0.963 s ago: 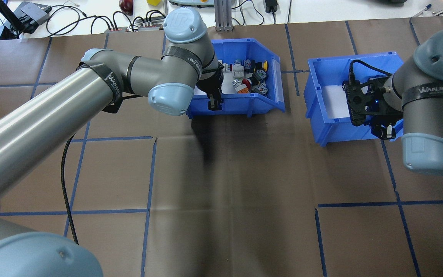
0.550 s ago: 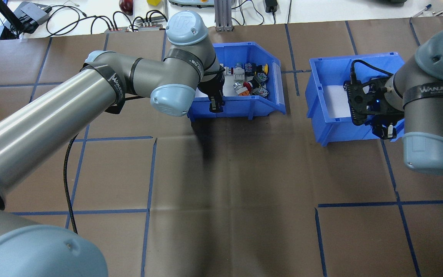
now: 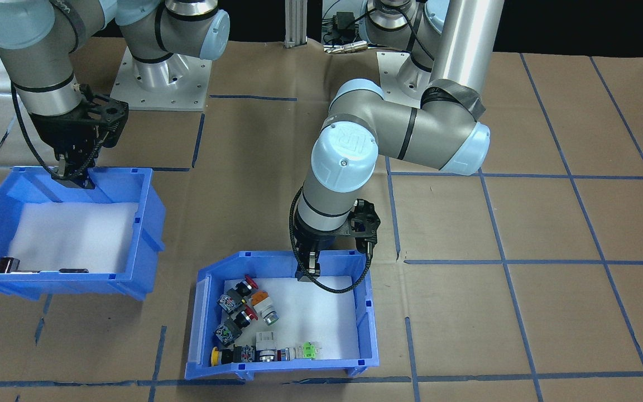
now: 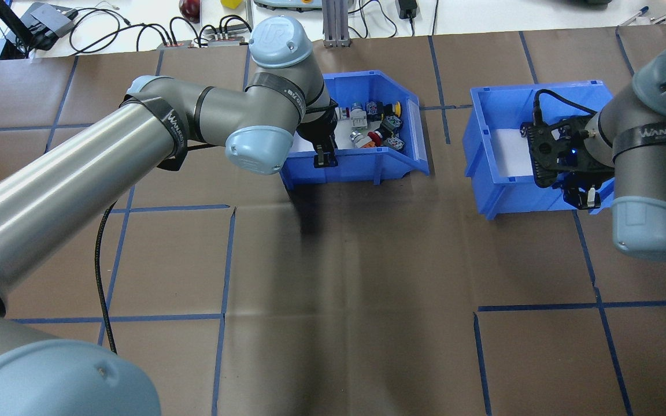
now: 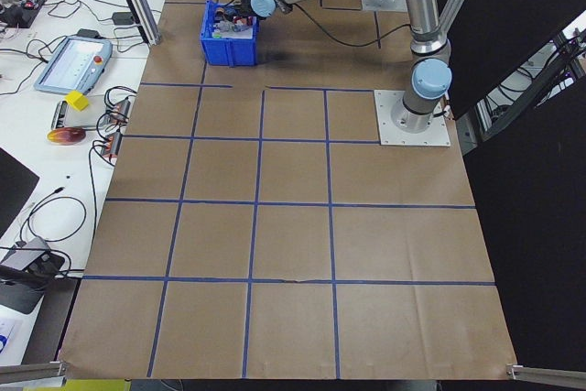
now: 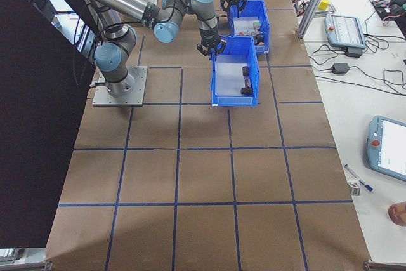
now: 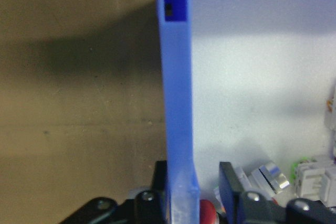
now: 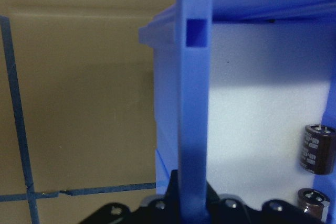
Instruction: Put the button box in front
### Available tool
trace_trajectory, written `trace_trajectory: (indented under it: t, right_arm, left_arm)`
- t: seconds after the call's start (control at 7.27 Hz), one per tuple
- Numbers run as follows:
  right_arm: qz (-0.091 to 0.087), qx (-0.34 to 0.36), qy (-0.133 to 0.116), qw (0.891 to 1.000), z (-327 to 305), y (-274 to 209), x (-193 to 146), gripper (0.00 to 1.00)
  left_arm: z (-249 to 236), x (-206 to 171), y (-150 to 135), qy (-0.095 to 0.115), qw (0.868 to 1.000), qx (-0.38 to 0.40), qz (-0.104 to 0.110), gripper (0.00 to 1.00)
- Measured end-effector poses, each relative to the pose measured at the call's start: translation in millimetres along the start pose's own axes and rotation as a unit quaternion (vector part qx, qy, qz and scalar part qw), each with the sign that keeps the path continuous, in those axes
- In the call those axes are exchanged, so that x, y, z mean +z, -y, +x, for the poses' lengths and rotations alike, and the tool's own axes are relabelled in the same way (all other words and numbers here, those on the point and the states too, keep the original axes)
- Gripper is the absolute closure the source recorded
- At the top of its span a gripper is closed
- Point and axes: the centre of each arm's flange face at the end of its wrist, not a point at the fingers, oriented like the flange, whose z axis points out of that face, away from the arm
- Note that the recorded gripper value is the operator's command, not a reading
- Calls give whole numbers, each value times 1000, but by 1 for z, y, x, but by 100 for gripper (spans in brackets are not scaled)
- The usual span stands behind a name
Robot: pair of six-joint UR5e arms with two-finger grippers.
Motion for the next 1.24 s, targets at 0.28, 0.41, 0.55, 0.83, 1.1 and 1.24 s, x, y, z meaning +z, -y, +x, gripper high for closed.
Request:
trace_trajectory:
  t: [0.28, 0.41, 0.55, 0.83, 1.1, 1.24]
  right_arm:
    - [3, -2, 17, 1000, -23, 7, 6, 93]
    - [4, -4, 29, 1000, -42, 11, 4, 93]
    - [7, -5, 45, 999, -60, 15, -3, 93]
    - [12, -9, 70, 997, -80, 20, -11, 93]
    - [17, -13, 72, 997, -85, 27, -15, 93]
    - [19, -17, 71, 997, -86, 35, -16, 93]
  left_arm:
    - [-9, -60, 10, 32, 997, 63, 9, 13]
    - [-13, -91, 26, 51, 993, 107, 10, 13]
    - [-16, -121, 49, 59, 985, 159, 7, 8]
    - [-19, -180, 108, 40, 947, 318, 3, 2]
    - [-28, -221, 144, 14, 853, 521, 10, 1]
    - [-32, -228, 152, 13, 786, 618, 15, 1]
